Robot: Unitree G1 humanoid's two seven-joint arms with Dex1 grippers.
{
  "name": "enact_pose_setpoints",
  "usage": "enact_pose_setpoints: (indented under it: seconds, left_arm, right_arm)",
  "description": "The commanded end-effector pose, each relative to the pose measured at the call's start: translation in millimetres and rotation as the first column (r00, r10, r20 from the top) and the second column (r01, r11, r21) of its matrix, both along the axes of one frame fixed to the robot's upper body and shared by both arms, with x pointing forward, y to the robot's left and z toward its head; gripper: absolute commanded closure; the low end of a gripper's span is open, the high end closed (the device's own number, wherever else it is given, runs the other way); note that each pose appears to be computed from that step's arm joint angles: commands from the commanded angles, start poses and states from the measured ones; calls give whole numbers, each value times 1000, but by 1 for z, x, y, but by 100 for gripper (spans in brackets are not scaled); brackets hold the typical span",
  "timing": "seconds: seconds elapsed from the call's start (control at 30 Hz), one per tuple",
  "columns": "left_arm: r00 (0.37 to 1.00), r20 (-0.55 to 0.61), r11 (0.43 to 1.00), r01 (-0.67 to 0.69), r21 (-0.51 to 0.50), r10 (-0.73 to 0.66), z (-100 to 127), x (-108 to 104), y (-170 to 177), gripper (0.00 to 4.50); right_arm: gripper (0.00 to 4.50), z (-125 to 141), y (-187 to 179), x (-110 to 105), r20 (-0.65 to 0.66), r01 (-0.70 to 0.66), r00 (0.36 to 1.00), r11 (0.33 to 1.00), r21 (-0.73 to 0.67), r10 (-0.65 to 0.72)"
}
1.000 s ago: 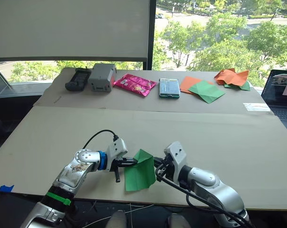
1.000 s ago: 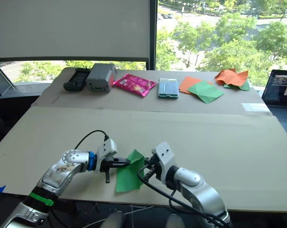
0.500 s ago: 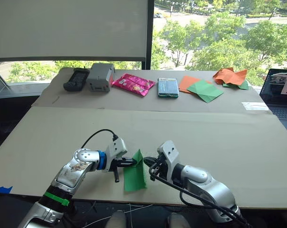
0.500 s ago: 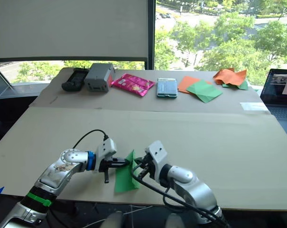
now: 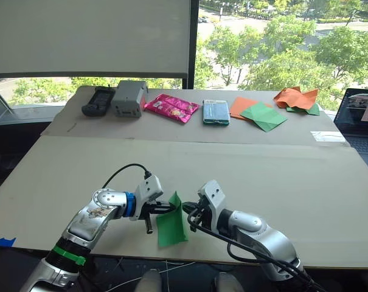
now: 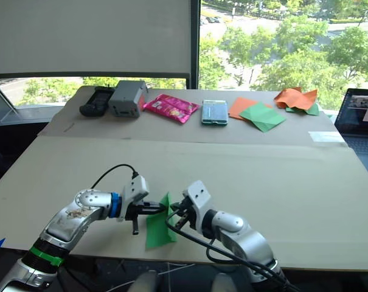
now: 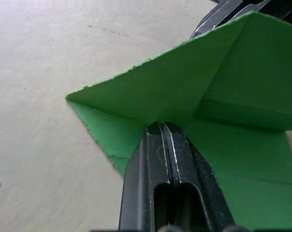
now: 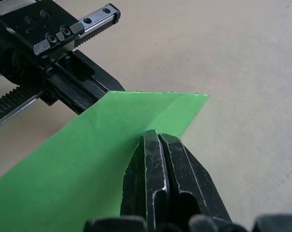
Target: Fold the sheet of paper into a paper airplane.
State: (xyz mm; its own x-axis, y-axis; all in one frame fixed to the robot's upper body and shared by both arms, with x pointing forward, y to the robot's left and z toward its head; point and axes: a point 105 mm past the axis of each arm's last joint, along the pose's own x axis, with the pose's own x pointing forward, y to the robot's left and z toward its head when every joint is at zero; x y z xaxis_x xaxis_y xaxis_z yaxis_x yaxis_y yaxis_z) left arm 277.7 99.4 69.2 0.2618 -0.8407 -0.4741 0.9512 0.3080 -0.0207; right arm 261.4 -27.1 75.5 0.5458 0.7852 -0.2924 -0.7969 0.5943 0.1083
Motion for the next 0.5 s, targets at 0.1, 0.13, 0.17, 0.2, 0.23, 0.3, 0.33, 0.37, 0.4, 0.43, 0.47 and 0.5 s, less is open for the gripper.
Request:
enact_pose_setpoints:
  seconds: [0.1, 0.13, 0.17, 0.2, 0.23, 0.3, 0.33, 0.37, 0.4, 0.43, 0.47, 0.5]
  left_arm:
    - [1000, -3, 1000, -13, 2, 13, -5, 1, -1, 446]
    - [1000, -4, 1000, -17, 6, 17, -6, 2, 0, 446]
    - [1000, -8, 1000, -20, 9, 20, -7, 2, 1, 446]
    - [1000, -11, 1000, -25, 12, 25, -9, 2, 3, 446]
    - [999, -16, 999, -34, 16, 34, -10, 2, 6, 446]
    - [998, -27, 998, -55, 18, 56, -13, 3, 11, 446]
    - [997, -31, 998, -64, 19, 64, -15, 3, 13, 446]
    - [997, -33, 997, -69, 23, 70, -16, 3, 15, 446]
    - [997, -34, 997, -72, 25, 72, -17, 3, 16, 446]
    - [996, -38, 997, -77, 25, 78, -18, 3, 18, 446]
    - [996, -41, 996, -83, 29, 84, -19, 2, 19, 446]
    - [995, -43, 996, -87, 31, 89, -20, 2, 21, 446]
  right_arm:
    - [450, 13, 4, 2, 58, -18, 998, 999, 27, 17]
    - [450, 14, 5, 1, 59, -20, 998, 999, 27, 18]
    - [450, 15, 5, 1, 61, -22, 998, 999, 29, 20]
    - [450, 16, 6, 1, 63, -25, 998, 999, 31, 23]
    - [450, 17, 7, 2, 67, -31, 997, 999, 34, 28]
    - [450, 19, 10, 3, 71, -41, 997, 998, 40, 38]
    - [450, 20, 12, 4, 73, -45, 996, 998, 41, 41]
    - [450, 20, 14, 5, 74, -49, 996, 998, 42, 46]
    - [450, 20, 15, 5, 75, -52, 996, 998, 43, 49]
    - [450, 21, 18, 7, 77, -55, 996, 998, 41, 52]
    - [450, 21, 20, 8, 78, -62, 995, 997, 45, 58]
    - [450, 22, 23, 10, 79, -67, 995, 997, 47, 63]
